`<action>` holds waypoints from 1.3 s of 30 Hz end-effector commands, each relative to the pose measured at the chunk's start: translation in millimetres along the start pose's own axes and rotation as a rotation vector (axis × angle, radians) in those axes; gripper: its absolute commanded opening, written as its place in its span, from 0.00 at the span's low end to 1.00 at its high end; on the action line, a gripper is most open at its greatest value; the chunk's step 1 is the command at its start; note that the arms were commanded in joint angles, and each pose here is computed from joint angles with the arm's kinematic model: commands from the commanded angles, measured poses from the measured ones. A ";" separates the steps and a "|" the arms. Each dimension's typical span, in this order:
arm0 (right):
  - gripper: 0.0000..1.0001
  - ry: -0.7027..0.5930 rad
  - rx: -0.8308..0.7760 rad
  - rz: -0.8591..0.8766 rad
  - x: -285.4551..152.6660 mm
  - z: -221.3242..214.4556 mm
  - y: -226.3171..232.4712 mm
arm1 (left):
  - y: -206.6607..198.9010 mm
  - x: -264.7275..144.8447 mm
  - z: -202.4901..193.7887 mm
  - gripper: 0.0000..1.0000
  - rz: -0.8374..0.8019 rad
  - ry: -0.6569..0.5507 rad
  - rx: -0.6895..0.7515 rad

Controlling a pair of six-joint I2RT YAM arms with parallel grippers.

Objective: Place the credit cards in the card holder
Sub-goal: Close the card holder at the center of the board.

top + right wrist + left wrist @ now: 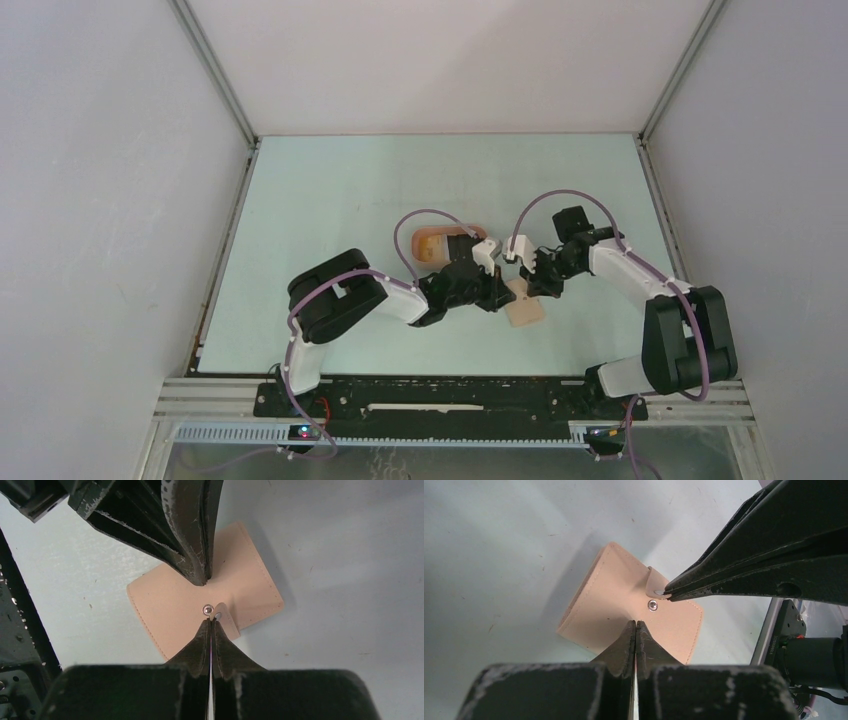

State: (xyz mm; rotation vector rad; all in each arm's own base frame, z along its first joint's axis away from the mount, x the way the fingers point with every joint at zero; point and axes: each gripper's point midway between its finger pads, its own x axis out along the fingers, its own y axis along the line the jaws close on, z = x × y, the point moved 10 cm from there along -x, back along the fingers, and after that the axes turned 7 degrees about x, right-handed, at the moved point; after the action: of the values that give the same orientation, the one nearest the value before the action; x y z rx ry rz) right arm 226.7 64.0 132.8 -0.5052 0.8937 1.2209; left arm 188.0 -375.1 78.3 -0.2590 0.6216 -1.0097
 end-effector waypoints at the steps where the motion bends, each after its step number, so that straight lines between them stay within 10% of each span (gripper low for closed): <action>1: 0.00 0.043 -0.050 0.049 10.3 -0.6 4.9 | 4.4 -1.1 -3.5 0.01 0.005 0.018 0.046; 39: 0.00 -0.063 -0.180 0.012 -1.5 -1.2 12.1 | 4.2 -2.8 -4.3 0.01 -0.016 0.010 0.039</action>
State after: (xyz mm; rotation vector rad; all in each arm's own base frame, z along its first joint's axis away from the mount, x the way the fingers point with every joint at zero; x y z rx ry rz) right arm 216.2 63.7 127.3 -0.6193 0.8150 1.3157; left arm 189.0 -373.7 78.3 -0.2521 0.6174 -1.0278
